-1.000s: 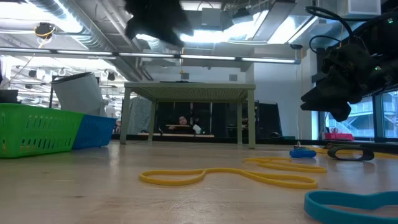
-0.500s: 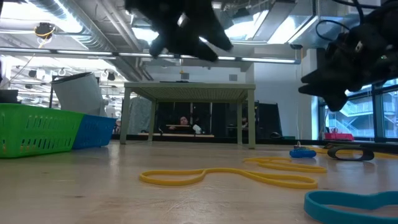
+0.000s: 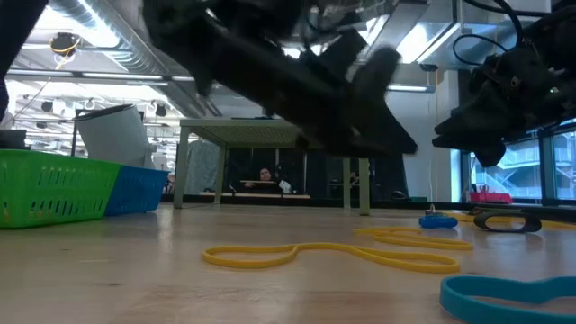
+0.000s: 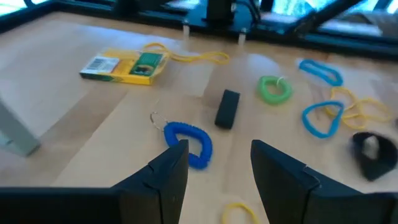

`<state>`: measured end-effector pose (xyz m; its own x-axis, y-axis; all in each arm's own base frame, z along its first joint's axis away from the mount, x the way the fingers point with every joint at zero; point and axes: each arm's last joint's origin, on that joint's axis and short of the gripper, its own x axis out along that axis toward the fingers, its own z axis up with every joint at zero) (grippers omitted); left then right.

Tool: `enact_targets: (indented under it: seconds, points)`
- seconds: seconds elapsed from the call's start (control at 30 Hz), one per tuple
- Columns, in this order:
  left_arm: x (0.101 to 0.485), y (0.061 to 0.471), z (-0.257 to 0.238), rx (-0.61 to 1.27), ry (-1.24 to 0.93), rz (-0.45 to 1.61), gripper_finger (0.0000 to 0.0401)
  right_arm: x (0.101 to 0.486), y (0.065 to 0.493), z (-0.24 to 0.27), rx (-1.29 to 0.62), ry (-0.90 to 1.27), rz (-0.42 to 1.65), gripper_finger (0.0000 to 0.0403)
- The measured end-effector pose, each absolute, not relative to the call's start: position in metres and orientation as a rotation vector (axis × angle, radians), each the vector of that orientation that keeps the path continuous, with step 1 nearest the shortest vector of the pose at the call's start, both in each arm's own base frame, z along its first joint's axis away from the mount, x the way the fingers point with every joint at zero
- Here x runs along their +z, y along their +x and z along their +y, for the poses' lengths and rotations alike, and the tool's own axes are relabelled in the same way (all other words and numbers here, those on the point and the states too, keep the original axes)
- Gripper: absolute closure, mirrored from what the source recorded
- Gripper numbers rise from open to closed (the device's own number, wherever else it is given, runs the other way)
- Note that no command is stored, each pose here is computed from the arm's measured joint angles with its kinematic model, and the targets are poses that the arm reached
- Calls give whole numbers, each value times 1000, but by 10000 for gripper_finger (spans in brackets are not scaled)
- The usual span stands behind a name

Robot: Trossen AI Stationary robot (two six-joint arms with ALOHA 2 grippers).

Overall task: Pick & Place Office Desk Supplies
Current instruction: Put the blue spring keychain into the green bin

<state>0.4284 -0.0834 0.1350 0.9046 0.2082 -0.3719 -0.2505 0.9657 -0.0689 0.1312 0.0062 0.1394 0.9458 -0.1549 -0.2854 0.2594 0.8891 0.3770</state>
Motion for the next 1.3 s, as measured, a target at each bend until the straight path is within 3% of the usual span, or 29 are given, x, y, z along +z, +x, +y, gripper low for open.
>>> enact_targets:
  seconds: [0.2,0.43,0.63,0.77,1.0,1.3]
  points:
    - [115,466,-72,124,-52,414,232,138,132,6,-220,426,264,256]
    - [99,495,-61,147,37,588,232,138,132,6,-216,411,270,256]
    - [97,501,-48,188,-42,683,235,138,132,6,-215,403,272,256]
    - [94,495,-43,185,-101,783,267,138,132,6,-215,403,271,256]
    - [91,487,-49,195,-121,876,377,138,132,6,-215,402,271,256]
    - [128,474,-83,175,19,833,383,137,131,6,-220,398,279,257]
